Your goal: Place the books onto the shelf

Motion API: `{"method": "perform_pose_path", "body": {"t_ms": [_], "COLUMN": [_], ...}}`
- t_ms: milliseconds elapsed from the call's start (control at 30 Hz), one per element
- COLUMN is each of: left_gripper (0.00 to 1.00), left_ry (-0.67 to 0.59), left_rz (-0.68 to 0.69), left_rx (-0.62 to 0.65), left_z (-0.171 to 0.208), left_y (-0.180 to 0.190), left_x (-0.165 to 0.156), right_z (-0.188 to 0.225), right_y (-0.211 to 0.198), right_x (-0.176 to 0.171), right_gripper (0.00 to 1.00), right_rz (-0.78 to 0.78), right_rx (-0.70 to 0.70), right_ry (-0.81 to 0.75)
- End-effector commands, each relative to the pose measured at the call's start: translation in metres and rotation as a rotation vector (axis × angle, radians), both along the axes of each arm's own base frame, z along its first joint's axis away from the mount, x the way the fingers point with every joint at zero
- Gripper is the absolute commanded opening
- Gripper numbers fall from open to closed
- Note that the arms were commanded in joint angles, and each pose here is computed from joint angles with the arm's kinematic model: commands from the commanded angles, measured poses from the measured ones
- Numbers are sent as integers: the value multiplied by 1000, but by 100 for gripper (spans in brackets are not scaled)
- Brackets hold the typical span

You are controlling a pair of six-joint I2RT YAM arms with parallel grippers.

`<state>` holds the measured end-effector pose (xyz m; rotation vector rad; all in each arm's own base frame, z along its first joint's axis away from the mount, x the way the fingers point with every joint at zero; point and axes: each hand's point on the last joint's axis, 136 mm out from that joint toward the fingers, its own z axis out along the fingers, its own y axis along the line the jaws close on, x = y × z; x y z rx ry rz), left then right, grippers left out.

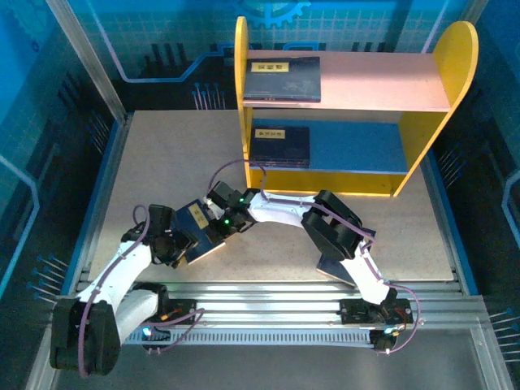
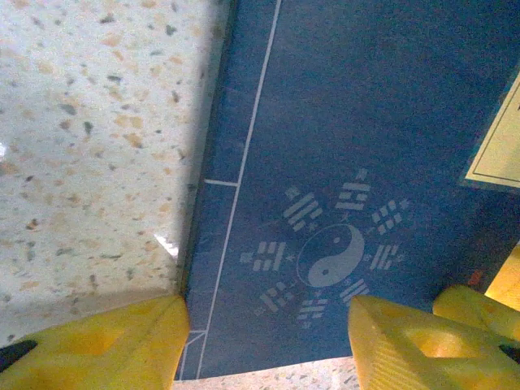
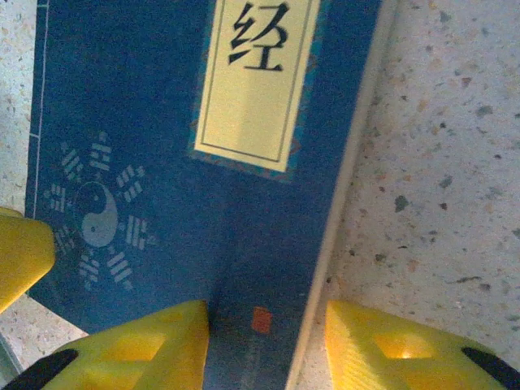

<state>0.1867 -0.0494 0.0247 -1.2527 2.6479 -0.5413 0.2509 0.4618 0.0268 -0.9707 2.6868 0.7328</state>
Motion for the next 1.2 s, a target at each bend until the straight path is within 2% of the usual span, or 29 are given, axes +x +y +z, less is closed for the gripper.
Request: {"method": "perform_pose_path", "body": {"t_ms": [0, 267, 467, 633, 900, 1167], "left_gripper": [57, 56, 55, 55, 55, 57], "left_ry": [2, -100, -76, -144, 22, 78], "left_rz": [-46, -143, -206, -256, -158, -103], "left_rx": [-32, -135, -52, -77, 97, 188], "left_z": [-8, 10, 21, 40, 21, 12], "left_y": [-5, -26, -17, -24, 10, 28], "left_x": [1, 28, 27, 35, 15, 7], "right_z": [-4, -18, -24, -31, -25, -26], "right_y": [9, 3, -4, -8, -18, -23], "right_x": [-12, -20, -22, -23, -10, -10], "right_gripper": [42, 29, 27, 26, 26, 26], "right_rz": [43, 43, 39, 37, 17, 17], "right_rx": [2, -14, -30, -37, -40, -43], "right_ry": [18, 40, 41, 50, 35, 41]}}
